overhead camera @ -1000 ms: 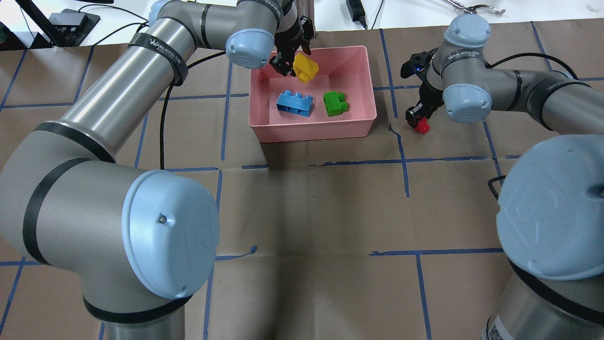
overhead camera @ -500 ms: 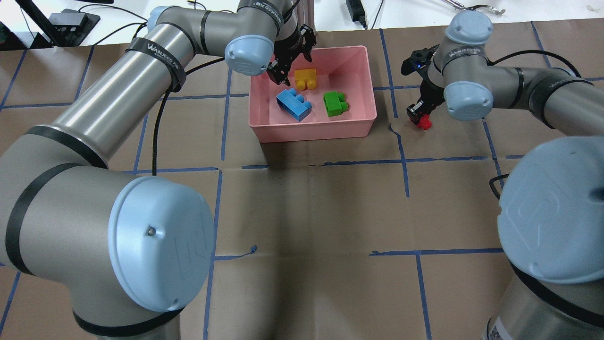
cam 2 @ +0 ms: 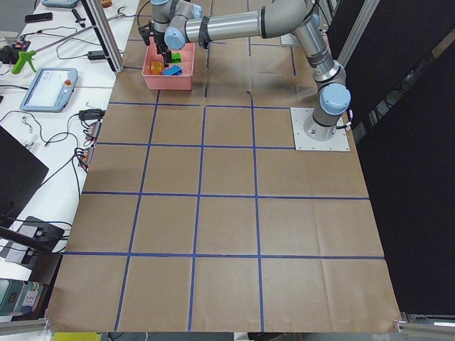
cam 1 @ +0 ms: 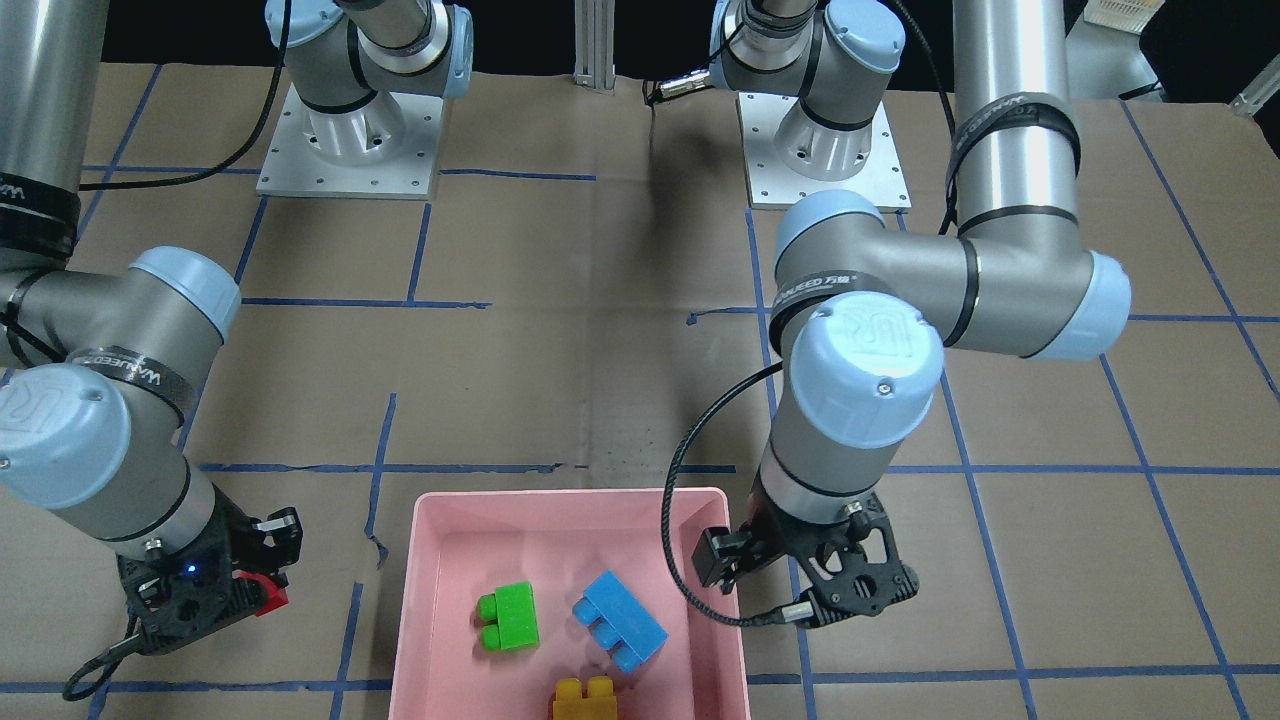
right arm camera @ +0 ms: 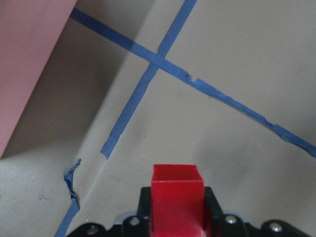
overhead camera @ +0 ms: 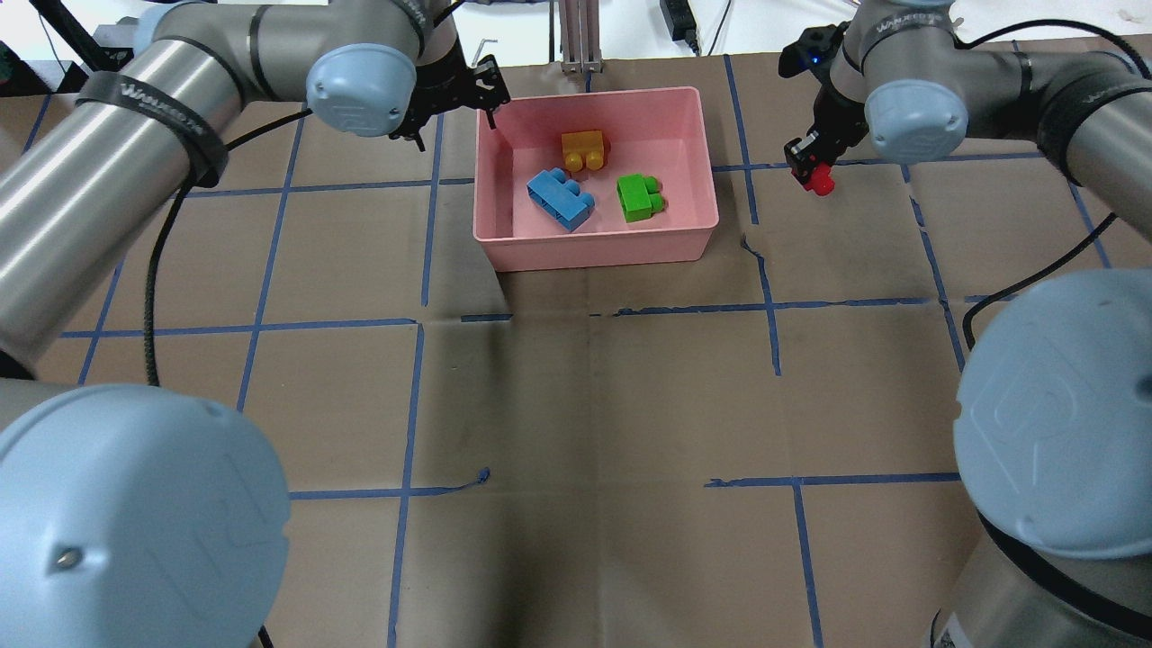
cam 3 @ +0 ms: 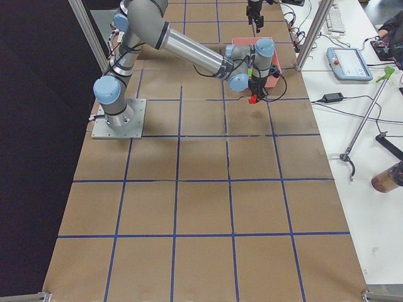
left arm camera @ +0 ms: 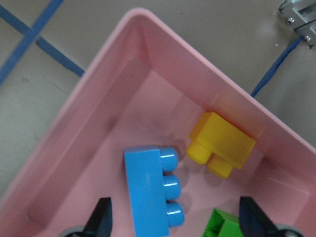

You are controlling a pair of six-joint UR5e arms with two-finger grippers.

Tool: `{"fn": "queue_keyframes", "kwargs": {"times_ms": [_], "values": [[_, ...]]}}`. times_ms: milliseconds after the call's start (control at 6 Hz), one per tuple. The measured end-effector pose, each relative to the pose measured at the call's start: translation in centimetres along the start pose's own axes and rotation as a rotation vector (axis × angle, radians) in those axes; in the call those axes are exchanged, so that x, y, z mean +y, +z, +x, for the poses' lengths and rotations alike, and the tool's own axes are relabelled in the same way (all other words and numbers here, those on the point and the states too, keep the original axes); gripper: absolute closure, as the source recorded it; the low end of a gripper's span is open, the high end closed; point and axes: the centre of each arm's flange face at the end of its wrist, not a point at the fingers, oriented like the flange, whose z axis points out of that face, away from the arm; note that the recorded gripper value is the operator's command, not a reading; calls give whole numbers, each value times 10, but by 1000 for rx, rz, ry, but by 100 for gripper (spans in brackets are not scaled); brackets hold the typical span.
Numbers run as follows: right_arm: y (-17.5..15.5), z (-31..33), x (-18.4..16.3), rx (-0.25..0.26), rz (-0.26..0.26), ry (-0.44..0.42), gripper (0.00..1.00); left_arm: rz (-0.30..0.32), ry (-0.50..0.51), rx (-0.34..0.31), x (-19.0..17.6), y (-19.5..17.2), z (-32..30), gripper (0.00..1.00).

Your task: Put all blocks into box

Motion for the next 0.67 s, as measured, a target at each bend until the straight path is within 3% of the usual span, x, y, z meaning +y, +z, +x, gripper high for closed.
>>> {"fn": "queue_keyframes", "kwargs": {"times_ms": [333, 667], "values": [[-77, -16, -44, -21, -6, 168, 65, -61, 263, -18, 67, -53, -63, 1], [-103, -78, -91, -29, 13, 367, 65, -134, 399, -12, 132, -123, -92, 1]]}}
